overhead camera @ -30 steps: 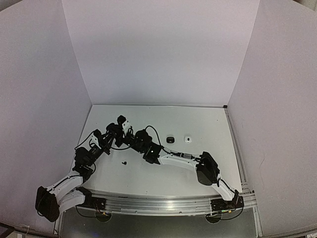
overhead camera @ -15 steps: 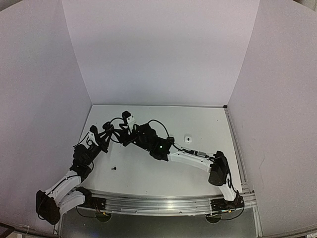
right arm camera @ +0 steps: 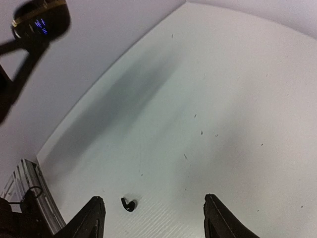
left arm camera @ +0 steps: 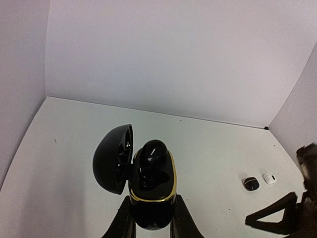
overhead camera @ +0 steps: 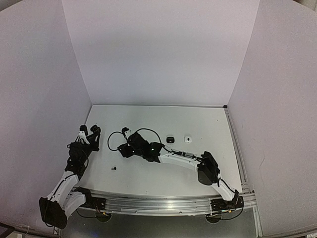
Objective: Insert the wireless bluetooth earbuds into the charging case
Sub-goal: Pick up the left earbud from the center of the board.
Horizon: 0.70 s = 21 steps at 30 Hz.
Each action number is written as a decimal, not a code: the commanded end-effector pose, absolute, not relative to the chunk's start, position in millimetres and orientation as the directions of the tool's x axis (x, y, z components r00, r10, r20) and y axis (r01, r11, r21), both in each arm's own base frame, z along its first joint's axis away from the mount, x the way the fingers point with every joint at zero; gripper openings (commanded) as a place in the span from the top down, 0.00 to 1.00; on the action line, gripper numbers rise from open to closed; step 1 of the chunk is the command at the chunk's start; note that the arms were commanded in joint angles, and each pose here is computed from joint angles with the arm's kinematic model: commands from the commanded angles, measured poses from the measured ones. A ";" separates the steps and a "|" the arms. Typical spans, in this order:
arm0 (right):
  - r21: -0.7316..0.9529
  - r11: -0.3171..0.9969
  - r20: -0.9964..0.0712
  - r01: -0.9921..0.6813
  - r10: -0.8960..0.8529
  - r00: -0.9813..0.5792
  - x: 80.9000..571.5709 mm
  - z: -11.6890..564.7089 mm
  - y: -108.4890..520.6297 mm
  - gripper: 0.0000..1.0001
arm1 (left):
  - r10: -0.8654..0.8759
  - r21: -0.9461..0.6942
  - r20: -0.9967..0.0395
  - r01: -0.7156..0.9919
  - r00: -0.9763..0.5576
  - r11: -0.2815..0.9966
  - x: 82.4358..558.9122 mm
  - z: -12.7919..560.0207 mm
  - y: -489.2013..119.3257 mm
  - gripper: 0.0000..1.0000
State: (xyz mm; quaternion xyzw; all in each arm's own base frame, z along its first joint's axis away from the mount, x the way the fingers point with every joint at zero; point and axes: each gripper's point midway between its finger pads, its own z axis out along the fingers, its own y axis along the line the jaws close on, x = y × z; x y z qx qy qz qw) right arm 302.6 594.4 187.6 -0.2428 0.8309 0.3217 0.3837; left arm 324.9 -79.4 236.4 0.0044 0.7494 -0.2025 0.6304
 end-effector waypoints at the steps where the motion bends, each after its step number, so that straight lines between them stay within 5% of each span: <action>1: 0.307 0.565 -0.740 -0.766 -0.364 -0.566 266.5 125.3 626.2 0.38 | -0.252 -0.283 -0.955 0.220 -0.159 0.934 326.7 263.4 -63.0 1.00; 8: 0.188 0.344 -0.761 -0.920 -0.541 -0.358 236.9 58.6 659.7 0.41 | -0.245 -0.280 -0.956 0.256 -0.162 0.925 324.4 267.1 -68.8 1.00; 21: 0.119 0.312 -0.732 -0.943 -0.614 -0.296 236.8 -4.6 657.1 0.48 | -0.239 -0.270 -0.960 0.266 -0.145 0.925 327.1 270.5 -69.9 1.00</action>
